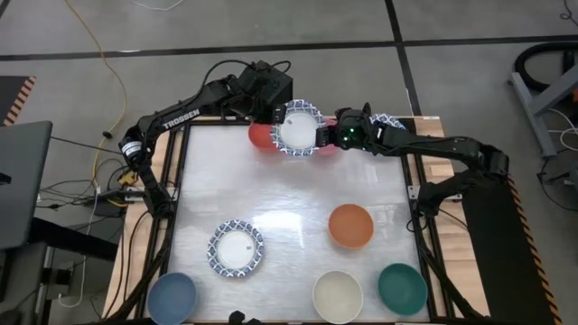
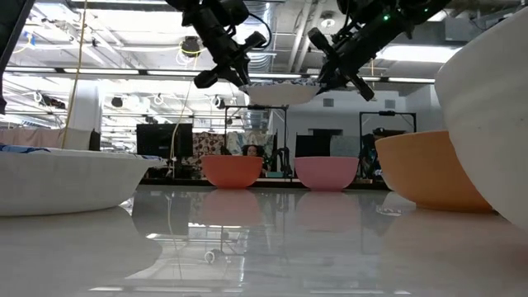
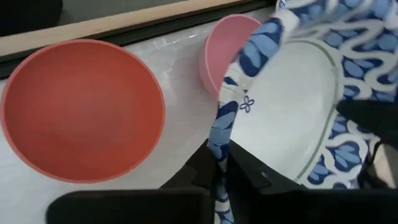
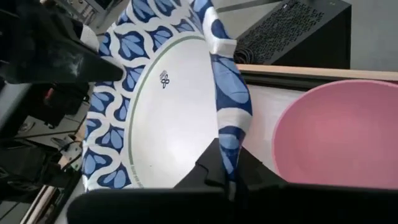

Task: Nest bowls inside each other
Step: Stack the blue patterned bowl on top of the blue patterned bowl

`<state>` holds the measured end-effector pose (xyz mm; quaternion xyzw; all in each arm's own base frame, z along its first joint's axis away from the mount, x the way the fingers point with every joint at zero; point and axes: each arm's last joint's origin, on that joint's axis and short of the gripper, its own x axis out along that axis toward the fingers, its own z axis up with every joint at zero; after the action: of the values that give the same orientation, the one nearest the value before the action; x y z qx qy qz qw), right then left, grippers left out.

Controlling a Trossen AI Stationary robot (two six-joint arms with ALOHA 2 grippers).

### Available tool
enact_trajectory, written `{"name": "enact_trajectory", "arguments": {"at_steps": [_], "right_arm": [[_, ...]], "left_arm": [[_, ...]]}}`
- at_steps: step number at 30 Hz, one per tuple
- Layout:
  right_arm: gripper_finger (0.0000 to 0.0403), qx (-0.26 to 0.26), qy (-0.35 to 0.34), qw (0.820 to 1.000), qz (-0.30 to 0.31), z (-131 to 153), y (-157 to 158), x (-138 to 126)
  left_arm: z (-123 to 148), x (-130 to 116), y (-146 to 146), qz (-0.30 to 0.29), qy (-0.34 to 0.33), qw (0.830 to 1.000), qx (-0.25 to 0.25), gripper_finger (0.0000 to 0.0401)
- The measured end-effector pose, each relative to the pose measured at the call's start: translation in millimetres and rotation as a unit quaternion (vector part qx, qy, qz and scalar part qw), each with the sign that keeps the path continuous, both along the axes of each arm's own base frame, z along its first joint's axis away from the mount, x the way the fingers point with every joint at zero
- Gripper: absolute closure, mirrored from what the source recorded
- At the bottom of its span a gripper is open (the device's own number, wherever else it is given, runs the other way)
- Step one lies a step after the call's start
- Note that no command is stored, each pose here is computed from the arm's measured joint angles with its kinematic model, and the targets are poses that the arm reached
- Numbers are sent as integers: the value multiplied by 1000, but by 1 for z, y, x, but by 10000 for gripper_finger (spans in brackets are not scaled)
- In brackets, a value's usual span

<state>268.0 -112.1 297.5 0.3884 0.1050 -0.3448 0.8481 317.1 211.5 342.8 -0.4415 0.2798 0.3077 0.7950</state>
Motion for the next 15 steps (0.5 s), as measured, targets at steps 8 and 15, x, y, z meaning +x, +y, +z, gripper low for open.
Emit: {"name": "enact_trajectory", "arguments": {"at_steps": [8,15], "right_arm": [[396,8,-3,1000,4,1,1,0],[397,34,-17,999,-15,0,-7,-3]], "left_arm": [[2,5,-4,-26,-7,999,27,286],[2,4,-2,-39,-19,999,9,192]]}}
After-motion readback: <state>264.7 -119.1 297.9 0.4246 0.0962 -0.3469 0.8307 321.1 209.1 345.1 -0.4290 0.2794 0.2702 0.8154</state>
